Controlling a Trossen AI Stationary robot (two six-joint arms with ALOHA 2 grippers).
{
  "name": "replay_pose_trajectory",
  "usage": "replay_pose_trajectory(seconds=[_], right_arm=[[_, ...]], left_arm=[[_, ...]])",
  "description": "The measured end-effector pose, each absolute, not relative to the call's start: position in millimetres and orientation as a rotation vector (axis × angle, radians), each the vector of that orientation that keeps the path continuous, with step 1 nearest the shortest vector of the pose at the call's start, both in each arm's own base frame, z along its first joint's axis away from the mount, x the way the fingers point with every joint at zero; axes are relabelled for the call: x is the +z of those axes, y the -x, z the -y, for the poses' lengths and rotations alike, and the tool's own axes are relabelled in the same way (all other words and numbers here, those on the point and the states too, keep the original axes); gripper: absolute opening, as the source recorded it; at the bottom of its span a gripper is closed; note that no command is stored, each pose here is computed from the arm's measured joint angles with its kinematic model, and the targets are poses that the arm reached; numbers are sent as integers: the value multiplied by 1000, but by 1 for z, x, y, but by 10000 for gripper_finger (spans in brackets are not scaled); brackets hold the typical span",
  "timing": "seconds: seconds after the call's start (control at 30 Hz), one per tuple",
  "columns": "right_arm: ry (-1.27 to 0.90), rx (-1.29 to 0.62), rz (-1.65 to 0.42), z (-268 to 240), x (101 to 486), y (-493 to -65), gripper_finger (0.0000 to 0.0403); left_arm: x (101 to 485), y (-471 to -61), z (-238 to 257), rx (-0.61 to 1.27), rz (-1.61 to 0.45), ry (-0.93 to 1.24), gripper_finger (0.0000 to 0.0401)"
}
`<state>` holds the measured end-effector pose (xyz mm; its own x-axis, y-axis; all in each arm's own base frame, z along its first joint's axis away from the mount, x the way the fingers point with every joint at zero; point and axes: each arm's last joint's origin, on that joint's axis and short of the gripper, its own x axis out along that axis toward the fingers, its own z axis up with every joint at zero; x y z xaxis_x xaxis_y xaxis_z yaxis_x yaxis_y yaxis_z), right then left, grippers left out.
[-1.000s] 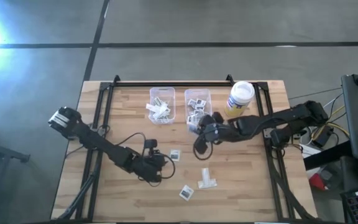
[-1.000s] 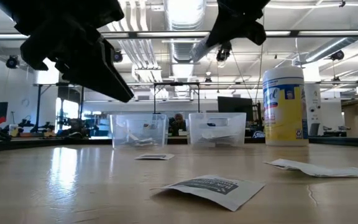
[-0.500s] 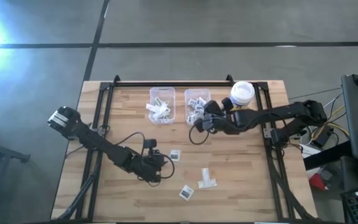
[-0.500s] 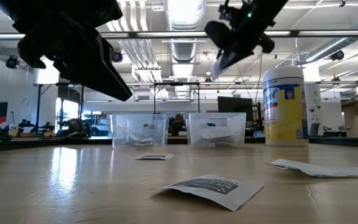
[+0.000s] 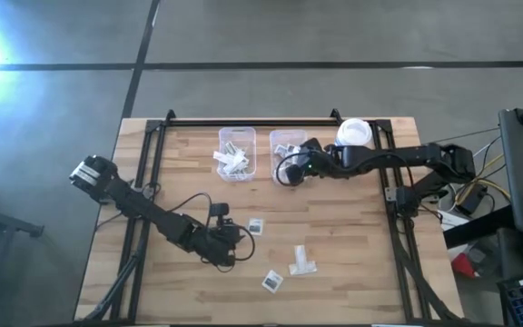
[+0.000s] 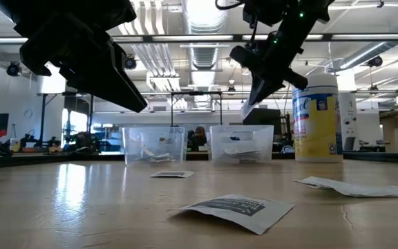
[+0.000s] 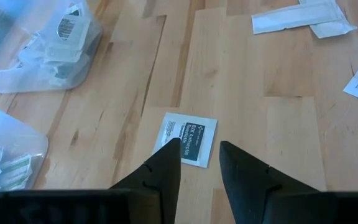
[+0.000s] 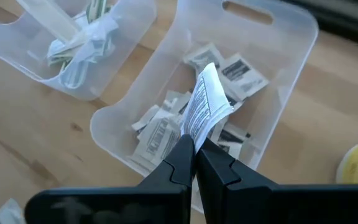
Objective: Pick & Place First Aid Supplies
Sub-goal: Put the gray towelette pack into the right transparent bin
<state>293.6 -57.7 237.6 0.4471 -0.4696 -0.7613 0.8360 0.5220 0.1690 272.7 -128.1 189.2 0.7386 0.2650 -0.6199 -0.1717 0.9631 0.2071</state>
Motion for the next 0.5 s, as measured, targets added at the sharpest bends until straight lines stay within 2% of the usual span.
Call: replay_pose_trajectory(seconds=[0.5], right_arm=[[-680, -845, -707, 73, 225, -289, 8]], left_arm=[[189, -273, 128, 240, -700, -140, 122]])
